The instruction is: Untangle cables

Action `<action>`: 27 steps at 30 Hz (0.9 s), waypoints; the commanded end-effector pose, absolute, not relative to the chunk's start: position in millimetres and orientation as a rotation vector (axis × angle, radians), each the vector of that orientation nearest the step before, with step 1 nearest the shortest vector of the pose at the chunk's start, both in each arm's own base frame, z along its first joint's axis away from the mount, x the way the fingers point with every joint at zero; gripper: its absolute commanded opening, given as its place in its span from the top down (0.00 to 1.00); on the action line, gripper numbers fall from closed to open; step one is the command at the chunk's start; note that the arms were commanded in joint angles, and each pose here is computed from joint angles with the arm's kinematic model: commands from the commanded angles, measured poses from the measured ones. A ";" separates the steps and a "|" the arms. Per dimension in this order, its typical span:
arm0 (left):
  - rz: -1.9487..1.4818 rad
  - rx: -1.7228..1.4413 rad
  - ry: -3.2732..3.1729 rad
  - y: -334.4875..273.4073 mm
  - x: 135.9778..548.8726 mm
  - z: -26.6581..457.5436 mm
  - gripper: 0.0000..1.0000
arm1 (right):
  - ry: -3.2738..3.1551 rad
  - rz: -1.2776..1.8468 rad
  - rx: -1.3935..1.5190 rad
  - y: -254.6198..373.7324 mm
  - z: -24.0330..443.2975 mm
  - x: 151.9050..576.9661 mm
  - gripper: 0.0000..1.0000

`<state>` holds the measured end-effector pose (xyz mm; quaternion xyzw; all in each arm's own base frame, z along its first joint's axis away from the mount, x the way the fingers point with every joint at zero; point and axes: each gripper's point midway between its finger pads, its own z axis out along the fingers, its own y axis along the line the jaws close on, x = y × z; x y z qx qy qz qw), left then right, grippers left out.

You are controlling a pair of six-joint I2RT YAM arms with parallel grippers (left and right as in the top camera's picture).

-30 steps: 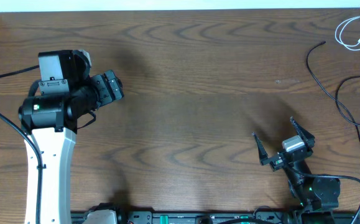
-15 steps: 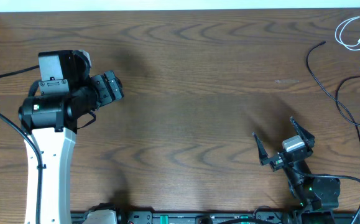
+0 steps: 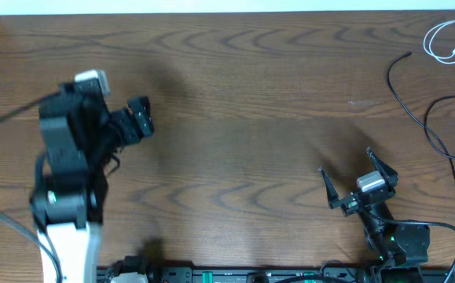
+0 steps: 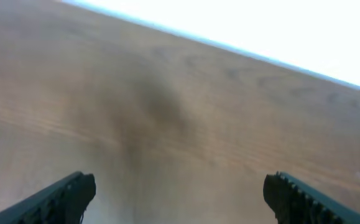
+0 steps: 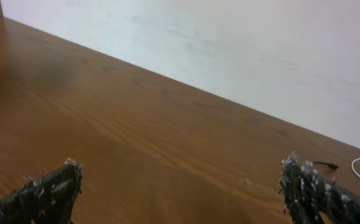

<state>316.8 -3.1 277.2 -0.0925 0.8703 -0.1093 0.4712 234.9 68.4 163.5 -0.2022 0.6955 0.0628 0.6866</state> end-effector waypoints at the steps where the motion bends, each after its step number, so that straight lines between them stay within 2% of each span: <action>1: -0.216 -0.155 2.043 -1.5 304.1 259.0 0.08 | 1.557 0.165 -0.452 71.2 163.0 233.5 0.01; 12: -0.137 0.104 1.801 -24.9 272.7 201.2 0.08 | 1.556 0.165 -0.452 71.2 163.1 233.5 0.01; 27: -0.034 0.083 1.718 -13.0 251.0 139.6 0.08 | 1.557 0.165 -0.452 71.2 163.0 233.5 0.01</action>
